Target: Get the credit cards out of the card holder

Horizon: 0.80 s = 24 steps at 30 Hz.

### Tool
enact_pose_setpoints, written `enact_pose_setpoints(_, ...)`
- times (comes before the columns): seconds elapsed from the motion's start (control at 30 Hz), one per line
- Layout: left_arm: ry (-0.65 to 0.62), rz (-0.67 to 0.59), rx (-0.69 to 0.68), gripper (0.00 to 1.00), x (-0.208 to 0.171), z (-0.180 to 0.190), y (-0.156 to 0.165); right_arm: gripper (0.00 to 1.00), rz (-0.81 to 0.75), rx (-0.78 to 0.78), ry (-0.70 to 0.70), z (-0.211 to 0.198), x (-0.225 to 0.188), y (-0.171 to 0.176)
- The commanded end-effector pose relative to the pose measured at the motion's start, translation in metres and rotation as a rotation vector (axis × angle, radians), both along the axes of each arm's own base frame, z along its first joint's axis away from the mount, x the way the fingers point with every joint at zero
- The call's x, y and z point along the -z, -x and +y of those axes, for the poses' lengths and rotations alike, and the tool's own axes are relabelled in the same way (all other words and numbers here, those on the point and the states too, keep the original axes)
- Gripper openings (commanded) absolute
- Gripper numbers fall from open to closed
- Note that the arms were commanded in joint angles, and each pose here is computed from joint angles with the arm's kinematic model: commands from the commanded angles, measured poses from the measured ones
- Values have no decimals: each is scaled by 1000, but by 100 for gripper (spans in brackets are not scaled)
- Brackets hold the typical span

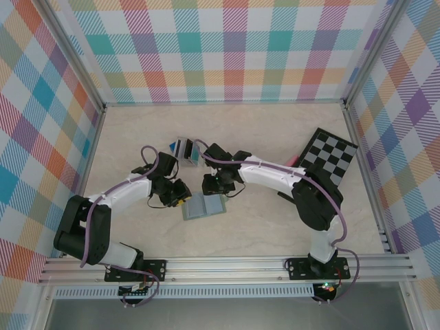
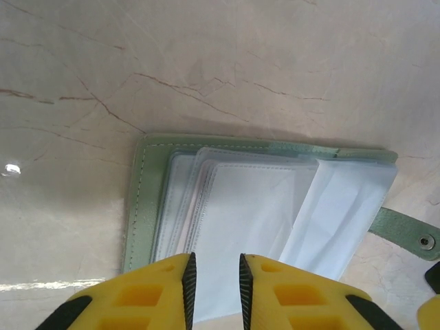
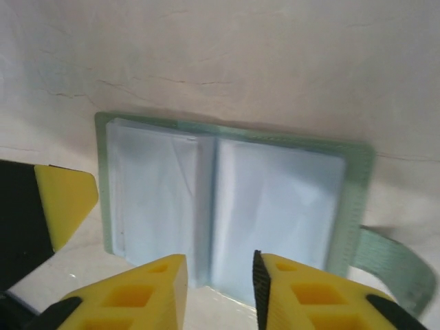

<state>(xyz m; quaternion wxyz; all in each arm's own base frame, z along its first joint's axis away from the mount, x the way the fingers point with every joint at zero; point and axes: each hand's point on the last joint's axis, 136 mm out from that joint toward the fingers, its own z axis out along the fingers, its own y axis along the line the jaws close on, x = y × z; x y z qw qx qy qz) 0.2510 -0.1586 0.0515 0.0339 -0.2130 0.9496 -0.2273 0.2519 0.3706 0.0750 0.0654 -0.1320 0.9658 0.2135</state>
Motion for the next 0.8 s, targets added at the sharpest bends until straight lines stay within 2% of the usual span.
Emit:
enact_pose_setpoints(0.0,27,25,2,22,3,-5,6,30,78,-28,-23,13,17,9)
enact_pose_setpoints(0.17,34,65,10,20,12,-7,10,30,102,-9,53,5,32,9)
enact_pose_setpoints(0.37,25,92,9,23,21,-6,13,30,119,23,141,-8,47,8)
enact_pose_setpoints(0.63,8,126,5,28,31,-4,16,30,142,25,168,-11,57,11)
enact_pose_setpoints(0.77,44,121,15,27,30,-10,15,30,150,25,170,-11,59,12)
